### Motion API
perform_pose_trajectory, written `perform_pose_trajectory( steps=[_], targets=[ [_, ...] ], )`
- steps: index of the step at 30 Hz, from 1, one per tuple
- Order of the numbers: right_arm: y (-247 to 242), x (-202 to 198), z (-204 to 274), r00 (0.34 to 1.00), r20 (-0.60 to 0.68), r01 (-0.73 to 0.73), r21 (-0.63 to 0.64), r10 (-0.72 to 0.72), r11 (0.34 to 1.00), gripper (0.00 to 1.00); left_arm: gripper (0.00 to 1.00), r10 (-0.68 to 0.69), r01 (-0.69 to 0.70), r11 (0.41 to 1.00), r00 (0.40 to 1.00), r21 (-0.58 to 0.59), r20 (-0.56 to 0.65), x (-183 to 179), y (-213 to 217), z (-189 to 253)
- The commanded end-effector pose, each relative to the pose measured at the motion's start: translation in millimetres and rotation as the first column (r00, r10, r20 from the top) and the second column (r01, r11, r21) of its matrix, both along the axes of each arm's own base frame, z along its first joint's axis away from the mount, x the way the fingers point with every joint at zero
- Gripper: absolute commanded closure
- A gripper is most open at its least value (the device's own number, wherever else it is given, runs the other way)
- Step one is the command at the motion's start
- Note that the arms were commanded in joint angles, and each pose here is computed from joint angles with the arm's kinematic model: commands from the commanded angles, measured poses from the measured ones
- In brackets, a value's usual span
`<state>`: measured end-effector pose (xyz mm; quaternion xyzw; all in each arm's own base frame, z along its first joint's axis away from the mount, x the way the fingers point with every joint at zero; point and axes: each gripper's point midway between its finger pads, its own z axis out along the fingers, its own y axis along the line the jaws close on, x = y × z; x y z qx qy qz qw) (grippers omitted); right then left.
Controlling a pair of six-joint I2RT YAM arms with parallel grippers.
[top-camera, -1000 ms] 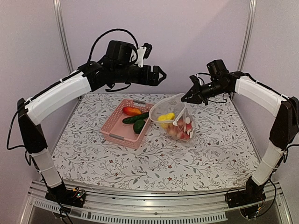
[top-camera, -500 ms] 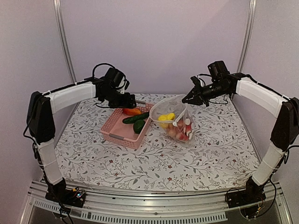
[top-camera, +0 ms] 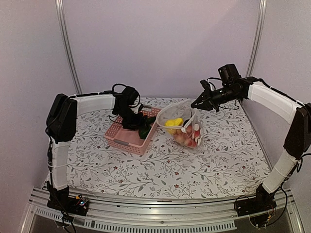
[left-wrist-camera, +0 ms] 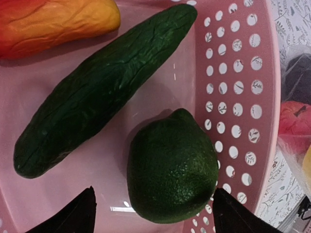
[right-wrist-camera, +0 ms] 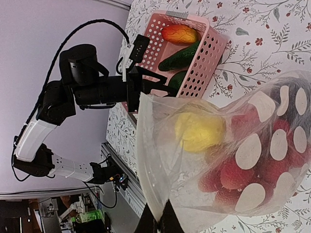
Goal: Place the food in the zip-top bag and seal the zipper
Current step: Pick up the fake fruit from the bin.
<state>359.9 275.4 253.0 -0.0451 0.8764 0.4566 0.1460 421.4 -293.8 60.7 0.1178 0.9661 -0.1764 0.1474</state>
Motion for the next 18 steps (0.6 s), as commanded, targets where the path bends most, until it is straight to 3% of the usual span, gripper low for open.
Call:
perform_pose_trajectory(
  steps=[1,9,14,18],
  targets=[
    [-6,-2,15,0.999,0.050,0.013,0.015,-0.013,1.000,1.00,0.19,-0.018,0.014,0.997,0.998,-0.071,-0.059,-5,-18,-6],
    [-7,-3,12,0.999,0.042,0.013,0.013,-0.013,1.000,1.00,0.25,-0.030,0.025,0.998,0.996,-0.064,-0.081,-10,-18,-17],
    [-7,-2,12,0.999,0.045,0.014,0.013,-0.014,1.000,1.00,0.45,-0.046,0.039,0.996,0.995,-0.081,-0.083,-13,-20,-12],
    [-6,-1,10,0.999,0.041,0.012,0.014,-0.012,1.000,1.00,0.53,-0.022,0.020,0.998,0.999,-0.068,-0.036,-10,-12,10]
  ],
)
